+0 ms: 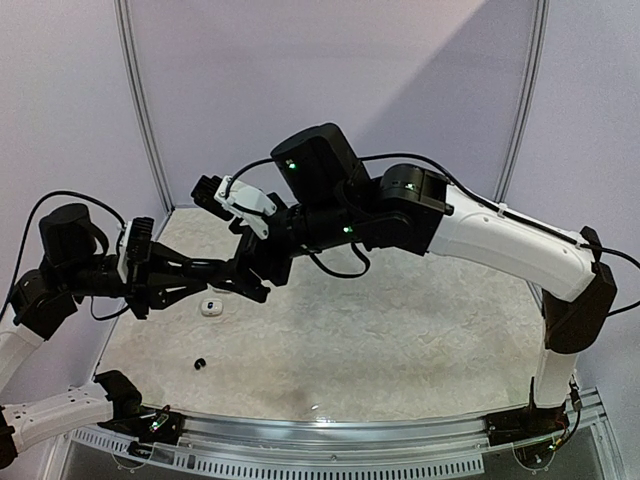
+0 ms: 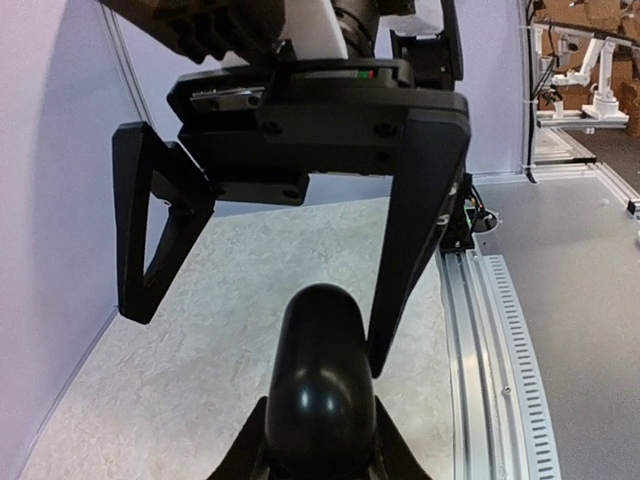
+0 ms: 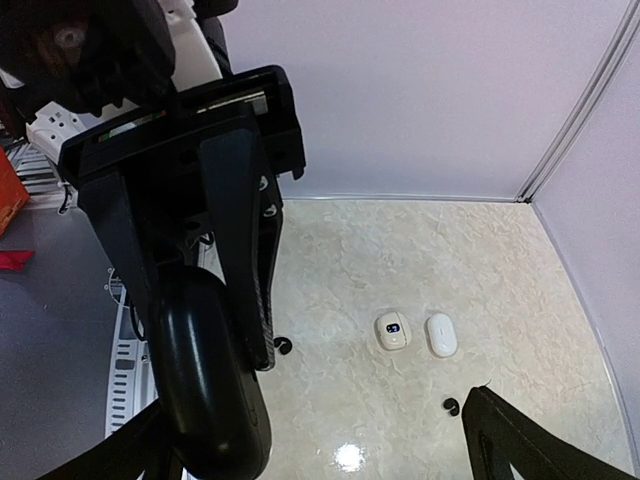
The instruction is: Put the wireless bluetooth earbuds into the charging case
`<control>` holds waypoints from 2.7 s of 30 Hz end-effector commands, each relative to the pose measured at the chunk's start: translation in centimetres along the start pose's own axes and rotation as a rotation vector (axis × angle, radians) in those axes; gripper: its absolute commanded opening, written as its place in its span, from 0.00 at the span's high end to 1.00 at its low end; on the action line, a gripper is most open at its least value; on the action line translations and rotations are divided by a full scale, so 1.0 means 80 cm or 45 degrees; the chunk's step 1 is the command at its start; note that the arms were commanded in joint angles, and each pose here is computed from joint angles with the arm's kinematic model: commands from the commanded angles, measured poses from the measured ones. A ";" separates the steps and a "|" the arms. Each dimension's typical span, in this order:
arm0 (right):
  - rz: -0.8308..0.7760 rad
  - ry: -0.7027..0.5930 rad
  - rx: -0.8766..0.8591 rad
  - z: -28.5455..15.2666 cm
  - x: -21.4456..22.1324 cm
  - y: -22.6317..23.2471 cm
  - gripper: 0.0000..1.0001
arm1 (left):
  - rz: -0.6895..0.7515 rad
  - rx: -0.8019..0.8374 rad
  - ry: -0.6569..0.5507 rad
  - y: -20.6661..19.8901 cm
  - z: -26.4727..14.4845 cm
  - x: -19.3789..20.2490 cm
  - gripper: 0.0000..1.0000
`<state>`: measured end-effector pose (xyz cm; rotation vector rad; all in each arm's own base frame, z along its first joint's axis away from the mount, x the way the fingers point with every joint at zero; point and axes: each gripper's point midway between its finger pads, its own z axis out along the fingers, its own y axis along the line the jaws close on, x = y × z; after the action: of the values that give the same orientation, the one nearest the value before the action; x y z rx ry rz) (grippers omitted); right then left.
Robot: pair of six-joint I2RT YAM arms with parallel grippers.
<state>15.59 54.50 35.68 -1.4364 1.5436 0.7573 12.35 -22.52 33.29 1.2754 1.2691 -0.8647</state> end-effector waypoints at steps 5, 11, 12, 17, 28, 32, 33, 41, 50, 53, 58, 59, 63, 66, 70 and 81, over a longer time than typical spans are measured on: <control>0.078 -0.039 0.124 -0.002 -0.010 -0.043 0.03 | 0.107 0.138 0.117 -0.033 -0.003 0.027 1.00; 0.100 -0.060 0.113 -0.006 -0.016 -0.044 0.04 | 0.115 0.134 0.143 -0.033 -0.003 0.035 1.00; 0.102 -0.063 0.112 -0.007 -0.016 -0.044 0.04 | 0.114 0.132 0.146 -0.033 -0.003 0.036 1.00; 0.113 -0.071 0.097 -0.008 -0.018 -0.043 0.04 | 0.112 0.123 0.140 -0.031 -0.002 0.033 1.00; 0.125 -0.019 0.007 0.008 0.002 -0.028 0.04 | -0.082 0.056 0.037 -0.016 0.003 0.011 1.00; 0.213 -0.044 -0.052 0.003 0.000 -0.034 0.03 | -0.317 0.025 -0.034 -0.006 0.010 0.011 1.00; 0.235 -0.047 -0.057 0.003 -0.001 -0.035 0.03 | -0.364 0.020 -0.048 -0.004 0.012 0.013 1.00; 0.276 -0.145 -0.178 -0.003 -0.025 -0.024 0.01 | -0.510 -0.075 -0.083 0.017 0.015 0.031 1.00; 0.669 -0.217 0.135 -0.004 0.003 -0.155 0.01 | -0.682 -0.384 -0.102 0.077 -0.007 0.060 1.00; 0.745 -0.203 0.273 0.011 0.031 -0.186 0.01 | -0.719 -0.499 -0.114 0.098 -0.021 0.071 1.00; 0.820 -0.075 0.397 0.059 0.105 -0.223 0.01 | -0.700 -0.708 -0.077 0.126 -0.047 0.088 1.00; 0.852 -0.045 0.404 0.072 0.125 -0.231 0.03 | -0.694 -0.739 -0.067 0.129 -0.051 0.091 1.00; 0.938 0.063 0.425 0.133 0.188 -0.241 0.24 | -0.700 -0.785 -0.031 0.134 -0.058 0.102 1.00; 1.050 0.150 0.542 0.173 0.247 -0.256 0.33 | -0.699 -0.766 -0.023 0.131 -0.056 0.104 1.00; 1.105 0.169 0.661 0.206 0.296 -0.271 0.28 | -0.696 -0.763 -0.017 0.131 -0.055 0.106 1.00; 0.930 0.219 0.845 0.259 0.357 -0.246 0.27 | -0.684 -0.747 0.006 0.131 -0.051 0.115 1.00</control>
<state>41.19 55.26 4.68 -0.3910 2.2912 0.5185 22.94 -15.45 28.21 0.4716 1.7173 -0.7797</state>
